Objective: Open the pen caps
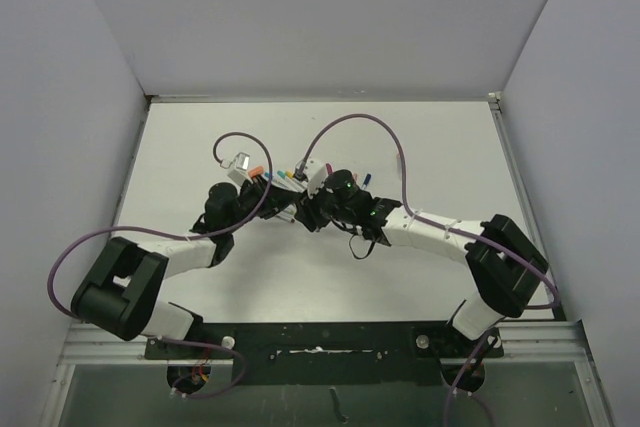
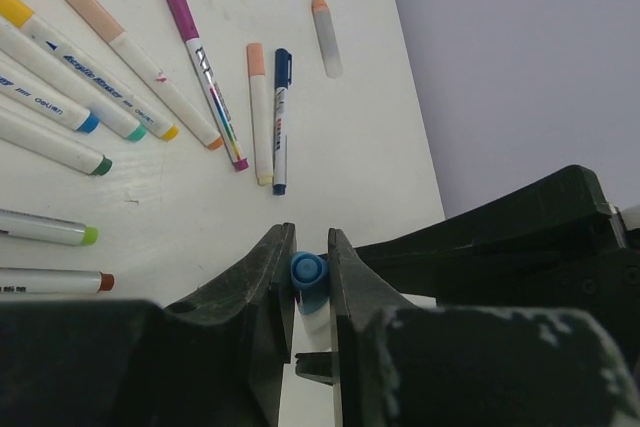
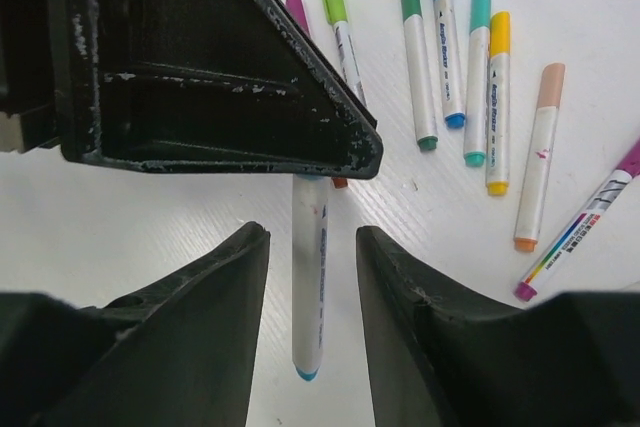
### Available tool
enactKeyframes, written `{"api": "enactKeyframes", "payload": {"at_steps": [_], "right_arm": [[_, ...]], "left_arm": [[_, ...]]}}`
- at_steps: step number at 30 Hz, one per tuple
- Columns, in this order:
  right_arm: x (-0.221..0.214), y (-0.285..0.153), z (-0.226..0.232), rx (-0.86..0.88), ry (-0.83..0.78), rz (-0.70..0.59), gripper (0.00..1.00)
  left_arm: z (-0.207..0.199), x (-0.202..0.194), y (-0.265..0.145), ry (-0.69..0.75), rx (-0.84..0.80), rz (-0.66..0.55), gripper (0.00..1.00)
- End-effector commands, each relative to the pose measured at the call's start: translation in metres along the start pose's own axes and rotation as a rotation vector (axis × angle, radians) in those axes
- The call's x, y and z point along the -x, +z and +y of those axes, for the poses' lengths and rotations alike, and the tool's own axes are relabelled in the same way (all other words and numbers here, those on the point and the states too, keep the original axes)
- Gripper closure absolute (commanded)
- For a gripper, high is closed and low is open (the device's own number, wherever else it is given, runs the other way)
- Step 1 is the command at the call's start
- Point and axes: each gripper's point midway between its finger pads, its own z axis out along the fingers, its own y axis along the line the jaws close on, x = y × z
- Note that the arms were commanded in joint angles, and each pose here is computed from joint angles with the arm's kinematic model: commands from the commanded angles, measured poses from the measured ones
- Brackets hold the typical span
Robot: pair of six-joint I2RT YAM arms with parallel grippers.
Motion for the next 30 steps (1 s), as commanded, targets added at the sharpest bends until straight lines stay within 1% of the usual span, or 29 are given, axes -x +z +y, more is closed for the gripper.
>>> {"api": "enactKeyframes", "payload": {"at_steps": [1, 6, 10, 17, 18, 20, 24, 27, 30], "right_arm": [[0.026, 0.009, 0.002, 0.001, -0.025, -0.061, 0.59], [0.027, 0.014, 0.002, 0.004, -0.023, -0.064, 0.61], [0.031, 0.014, 0.002, 0.003, -0.023, -0.076, 0.67], [0.039, 0.009, 0.003, 0.003, -0.030, -0.096, 0.68], [0.040, 0.008, 0.002, 0.001, -0.030, -0.096, 0.70], [0.040, 0.008, 0.002, -0.001, -0.032, -0.097, 0.76], [0.039, 0.008, 0.001, -0.006, -0.031, -0.092, 1.00], [0.035, 0.007, 0.001, -0.006, -0.029, -0.084, 1.00], [0.026, 0.002, 0.000, -0.014, -0.022, -0.063, 1.00]], "left_arm": [[-0.038, 0.019, -0.005, 0.051, -0.110, -0.065, 1.00], [-0.044, 0.019, -0.007, 0.060, -0.118, -0.066, 1.00], [-0.044, 0.019, -0.008, 0.065, -0.114, -0.064, 1.00], [-0.041, 0.019, -0.005, 0.069, -0.097, -0.061, 1.00], [-0.040, 0.018, -0.005, 0.069, -0.095, -0.059, 1.00], [-0.039, 0.018, -0.004, 0.067, -0.096, -0.056, 1.00], [-0.037, 0.017, -0.002, 0.066, -0.088, -0.055, 1.00], [-0.029, 0.021, -0.002, 0.066, -0.046, -0.067, 1.00], [-0.019, 0.040, -0.002, 0.061, 0.019, -0.123, 1.00]]}}
